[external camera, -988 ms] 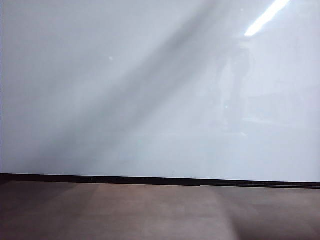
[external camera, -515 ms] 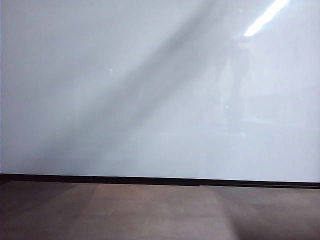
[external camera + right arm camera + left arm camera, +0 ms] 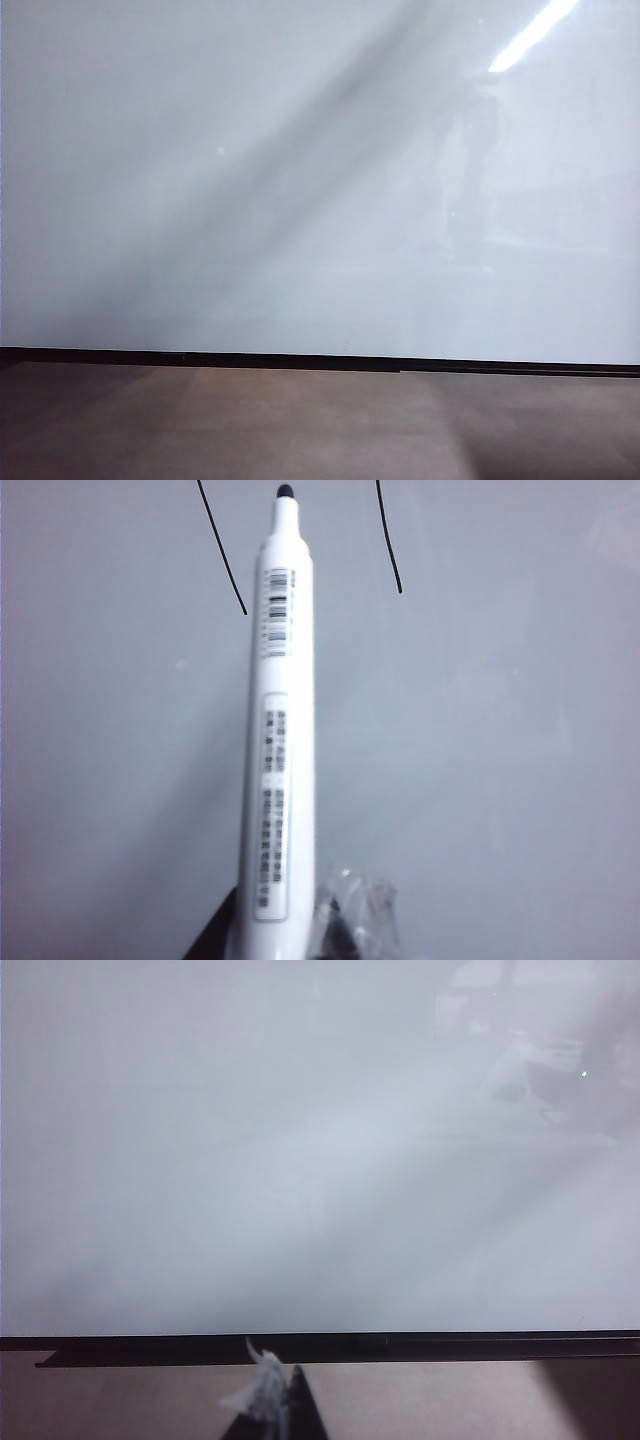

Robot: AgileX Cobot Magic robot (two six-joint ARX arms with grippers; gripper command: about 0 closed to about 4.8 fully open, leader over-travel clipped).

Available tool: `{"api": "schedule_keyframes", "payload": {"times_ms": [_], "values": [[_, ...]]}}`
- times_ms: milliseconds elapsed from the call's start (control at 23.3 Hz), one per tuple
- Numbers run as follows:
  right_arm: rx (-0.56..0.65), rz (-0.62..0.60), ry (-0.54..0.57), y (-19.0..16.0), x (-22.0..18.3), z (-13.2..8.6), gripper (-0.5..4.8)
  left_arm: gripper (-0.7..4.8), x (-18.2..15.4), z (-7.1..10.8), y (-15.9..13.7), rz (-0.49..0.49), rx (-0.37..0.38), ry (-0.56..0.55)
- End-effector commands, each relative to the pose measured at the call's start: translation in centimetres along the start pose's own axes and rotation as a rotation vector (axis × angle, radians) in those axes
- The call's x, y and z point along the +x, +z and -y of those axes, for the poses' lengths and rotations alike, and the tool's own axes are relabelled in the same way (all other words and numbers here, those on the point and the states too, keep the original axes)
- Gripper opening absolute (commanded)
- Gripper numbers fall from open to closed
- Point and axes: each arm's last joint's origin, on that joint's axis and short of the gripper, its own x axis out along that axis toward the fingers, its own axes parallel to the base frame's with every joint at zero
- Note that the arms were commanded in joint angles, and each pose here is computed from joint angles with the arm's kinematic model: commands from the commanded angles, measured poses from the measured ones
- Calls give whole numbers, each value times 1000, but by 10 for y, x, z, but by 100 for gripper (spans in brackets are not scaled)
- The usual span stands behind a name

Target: Reach to the right to find the marker pen, pick it up, and write the number 17 on the whiteboard.

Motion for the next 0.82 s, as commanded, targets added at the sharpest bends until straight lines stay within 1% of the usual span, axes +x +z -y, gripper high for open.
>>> {"api": "schedule_keyframes", "payload": {"times_ms": [43, 515, 558, 644, 687, 730, 773, 816], "values": [[5, 20, 9, 3, -1, -1, -5, -5, 0, 0, 2, 16, 0, -5], [3, 20, 5, 3, -1, -1, -5, -5, 0, 0, 2, 16, 0, -5], [-36, 15, 4, 3, -2, -1, -5, -5, 0, 0, 2, 16, 0, -5], [-47, 6, -12, 6, -11, 1, -5, -5, 0, 0, 2, 16, 0, -5], [-78, -2, -14, 7, -17, 2, -5, -5, 0, 0, 2, 16, 0, -5], [-201, -9, -36, 10, -25, 7, -5, -5, 0, 0, 1, 13, 0, -5], [-274, -36, -58, 8, -36, 15, -5, -5, 0, 0, 1, 11, 0, -5], [-298, -57, -88, 3, -49, 24, -5, -5, 0, 0, 1, 12, 0, -5]]}}
